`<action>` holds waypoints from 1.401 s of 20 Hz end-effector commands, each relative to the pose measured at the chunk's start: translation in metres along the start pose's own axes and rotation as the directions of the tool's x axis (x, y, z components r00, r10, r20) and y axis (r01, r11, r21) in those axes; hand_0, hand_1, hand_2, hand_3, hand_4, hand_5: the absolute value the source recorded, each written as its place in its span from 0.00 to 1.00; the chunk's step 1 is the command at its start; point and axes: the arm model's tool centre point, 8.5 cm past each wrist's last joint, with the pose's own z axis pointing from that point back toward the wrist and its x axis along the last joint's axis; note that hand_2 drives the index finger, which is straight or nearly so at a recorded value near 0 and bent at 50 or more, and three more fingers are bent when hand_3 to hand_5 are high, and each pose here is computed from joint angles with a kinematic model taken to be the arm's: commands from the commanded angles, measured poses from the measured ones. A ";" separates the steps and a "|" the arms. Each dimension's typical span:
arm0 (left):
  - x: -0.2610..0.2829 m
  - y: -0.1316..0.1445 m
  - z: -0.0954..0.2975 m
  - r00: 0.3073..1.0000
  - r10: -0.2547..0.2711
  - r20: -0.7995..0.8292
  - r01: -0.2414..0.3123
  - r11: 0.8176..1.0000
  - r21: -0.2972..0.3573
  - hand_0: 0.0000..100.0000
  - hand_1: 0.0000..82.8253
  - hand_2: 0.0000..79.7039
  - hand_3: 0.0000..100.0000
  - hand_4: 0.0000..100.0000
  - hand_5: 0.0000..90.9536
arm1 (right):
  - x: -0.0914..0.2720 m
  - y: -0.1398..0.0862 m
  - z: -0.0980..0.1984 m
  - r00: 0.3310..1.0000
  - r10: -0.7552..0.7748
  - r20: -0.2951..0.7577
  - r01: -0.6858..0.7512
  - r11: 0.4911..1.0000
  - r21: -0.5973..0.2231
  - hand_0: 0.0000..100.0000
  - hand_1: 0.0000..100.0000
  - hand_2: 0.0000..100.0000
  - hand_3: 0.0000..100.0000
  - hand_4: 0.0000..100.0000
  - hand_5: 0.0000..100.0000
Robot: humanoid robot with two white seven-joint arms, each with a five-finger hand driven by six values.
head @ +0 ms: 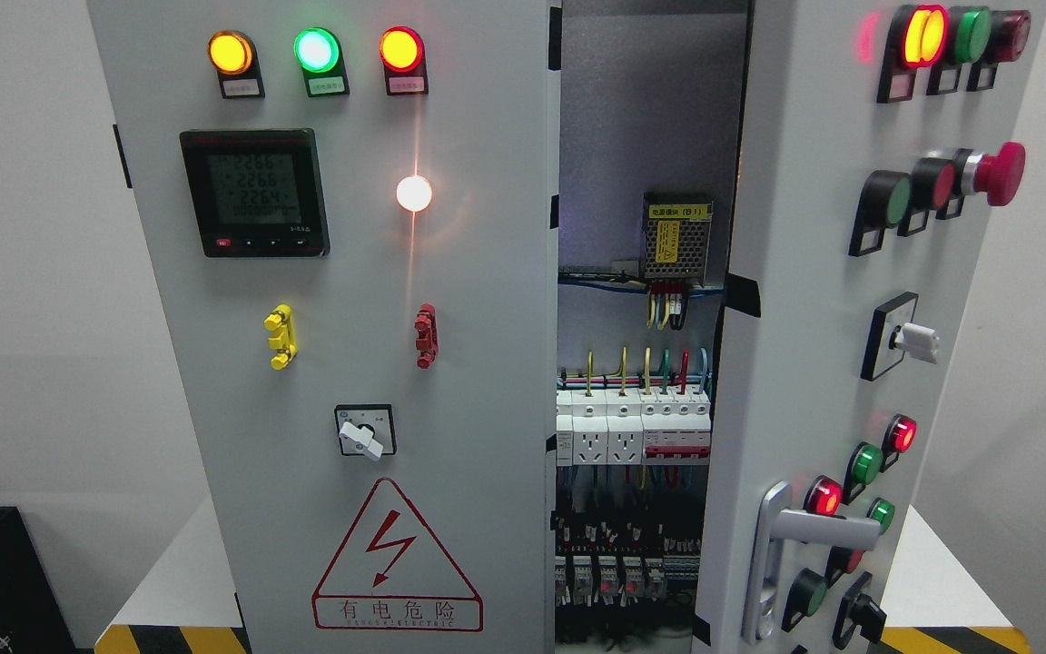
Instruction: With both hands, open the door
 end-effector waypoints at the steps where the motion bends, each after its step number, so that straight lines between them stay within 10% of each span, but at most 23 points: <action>1: -0.007 0.002 0.001 1.000 0.002 -0.019 -0.002 1.000 0.005 0.00 0.00 0.00 0.00 0.00 0.00 | 0.000 0.000 0.000 1.000 0.000 0.000 0.000 1.000 0.000 0.19 0.00 0.00 0.00 0.00 0.00; 16: 0.023 0.052 0.008 0.976 -0.027 0.218 0.015 0.998 0.056 0.00 0.00 0.00 0.00 0.00 0.00 | 0.000 0.000 0.000 1.000 0.000 0.000 0.000 1.000 0.000 0.19 0.00 0.00 0.00 0.00 0.00; 28: 0.140 0.076 0.060 0.799 -0.105 0.592 0.071 0.994 0.081 0.00 0.00 0.00 0.00 0.00 0.00 | 0.000 0.000 0.000 1.000 0.000 0.000 0.000 1.000 0.000 0.19 0.00 0.00 0.00 0.00 0.00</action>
